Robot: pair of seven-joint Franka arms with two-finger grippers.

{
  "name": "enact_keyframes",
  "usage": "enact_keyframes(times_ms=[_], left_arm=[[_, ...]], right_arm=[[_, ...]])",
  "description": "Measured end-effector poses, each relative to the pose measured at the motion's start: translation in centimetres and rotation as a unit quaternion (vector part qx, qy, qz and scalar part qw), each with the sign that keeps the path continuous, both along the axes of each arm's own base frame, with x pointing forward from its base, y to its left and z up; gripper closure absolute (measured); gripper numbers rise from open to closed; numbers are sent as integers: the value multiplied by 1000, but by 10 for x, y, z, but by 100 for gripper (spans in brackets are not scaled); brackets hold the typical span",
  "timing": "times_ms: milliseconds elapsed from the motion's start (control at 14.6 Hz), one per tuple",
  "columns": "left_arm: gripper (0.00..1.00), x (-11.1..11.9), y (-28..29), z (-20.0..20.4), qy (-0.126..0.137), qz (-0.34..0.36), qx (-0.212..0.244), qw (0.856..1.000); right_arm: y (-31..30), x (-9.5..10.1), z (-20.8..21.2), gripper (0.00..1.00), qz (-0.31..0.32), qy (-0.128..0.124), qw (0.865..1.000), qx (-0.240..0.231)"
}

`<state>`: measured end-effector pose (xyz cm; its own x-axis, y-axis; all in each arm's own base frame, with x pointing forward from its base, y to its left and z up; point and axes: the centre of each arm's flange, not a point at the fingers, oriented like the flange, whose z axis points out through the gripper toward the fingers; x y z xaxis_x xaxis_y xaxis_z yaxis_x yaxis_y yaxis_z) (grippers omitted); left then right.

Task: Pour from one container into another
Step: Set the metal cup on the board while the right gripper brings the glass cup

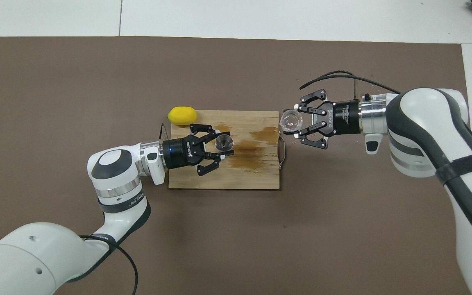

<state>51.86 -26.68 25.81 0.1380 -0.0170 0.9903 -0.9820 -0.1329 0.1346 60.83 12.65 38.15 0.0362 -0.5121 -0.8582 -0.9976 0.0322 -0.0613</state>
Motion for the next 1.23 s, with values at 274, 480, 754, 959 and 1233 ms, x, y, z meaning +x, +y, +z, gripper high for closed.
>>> enact_keyframes(times_ms=[274,480,754,959,1233], left_arm=[[50,-2,4,-6,-22,12,1,1000],[50,-2,4,-6,-21,13,0,1000],[25,-4,6,-9,-21,14,3,1000],[15,-5,8,-12,-22,16,5,1000],[0,0,17,-11,-23,25,4,999]], right_arm=[[-1,0,1,49,-1,-1,1000,0],[9,-2,2,49,1,5,1000,0],[40,-7,5,49,4,12,1000,-8],[52,-9,7,49,1,17,1000,-12],[78,-14,9,49,-5,11,1000,-25]])
